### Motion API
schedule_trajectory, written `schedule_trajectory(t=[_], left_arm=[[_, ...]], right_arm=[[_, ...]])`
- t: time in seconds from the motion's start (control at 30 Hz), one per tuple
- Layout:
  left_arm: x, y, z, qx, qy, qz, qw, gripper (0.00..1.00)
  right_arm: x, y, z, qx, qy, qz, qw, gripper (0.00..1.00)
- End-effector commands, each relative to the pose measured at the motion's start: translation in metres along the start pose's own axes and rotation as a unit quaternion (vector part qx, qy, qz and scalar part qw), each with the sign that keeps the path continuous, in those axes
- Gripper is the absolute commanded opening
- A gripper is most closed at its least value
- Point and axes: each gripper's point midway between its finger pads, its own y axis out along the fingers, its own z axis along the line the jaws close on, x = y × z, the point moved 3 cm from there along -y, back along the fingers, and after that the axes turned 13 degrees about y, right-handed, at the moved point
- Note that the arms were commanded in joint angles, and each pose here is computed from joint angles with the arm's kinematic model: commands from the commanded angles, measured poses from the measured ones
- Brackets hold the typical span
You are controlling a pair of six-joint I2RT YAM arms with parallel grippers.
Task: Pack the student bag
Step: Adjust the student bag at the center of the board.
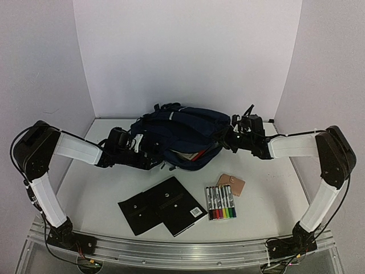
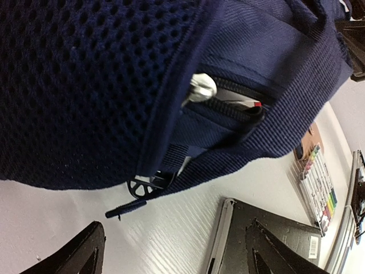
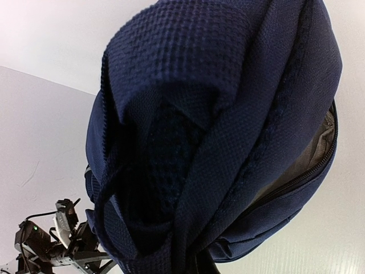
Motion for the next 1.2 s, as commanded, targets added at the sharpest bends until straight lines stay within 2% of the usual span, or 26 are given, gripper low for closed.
schedule_trajectory(t=[0.0,0.17,0.37,0.43,0.53,0.57,0.87,1.17], left_arm=[[0.028,0.008,0.009,0.018,0.024,-0.033,0.999,0.85],[0.038,0.017,0.001,-0.017,0.023,-0.039,0.999,0.83],[0.041,0.019,-0.001,-0.026,0.020,-0.036,0.999,0.42],[0.042,0.016,-0.002,-0.028,0.017,-0.038,0.999,0.32],[0.042,0.012,-0.005,-0.030,0.012,-0.043,0.999,0.24],[0.042,0.012,-0.005,-0.031,0.012,-0.044,0.998,0.25],[0.042,0.021,0.000,-0.022,0.046,-0.034,0.998,0.57],[0.043,0.039,-0.012,-0.027,0.099,-0.013,0.995,0.70]], right_arm=[[0.018,-0.017,0.033,0.047,-0.025,-0.030,0.998,0.00],[0.017,-0.017,0.032,0.046,-0.025,-0.027,0.998,0.00],[0.016,-0.016,0.031,0.045,-0.026,-0.026,0.998,0.00],[0.016,-0.016,0.030,0.044,-0.026,-0.025,0.998,0.00],[0.015,-0.015,0.028,0.042,-0.027,-0.025,0.998,0.00],[0.015,-0.015,0.028,0.041,-0.027,-0.024,0.998,0.00],[0.013,-0.014,0.026,0.040,-0.029,-0.019,0.999,0.00],[0.013,-0.014,0.026,0.040,-0.029,-0.021,0.999,0.00]])
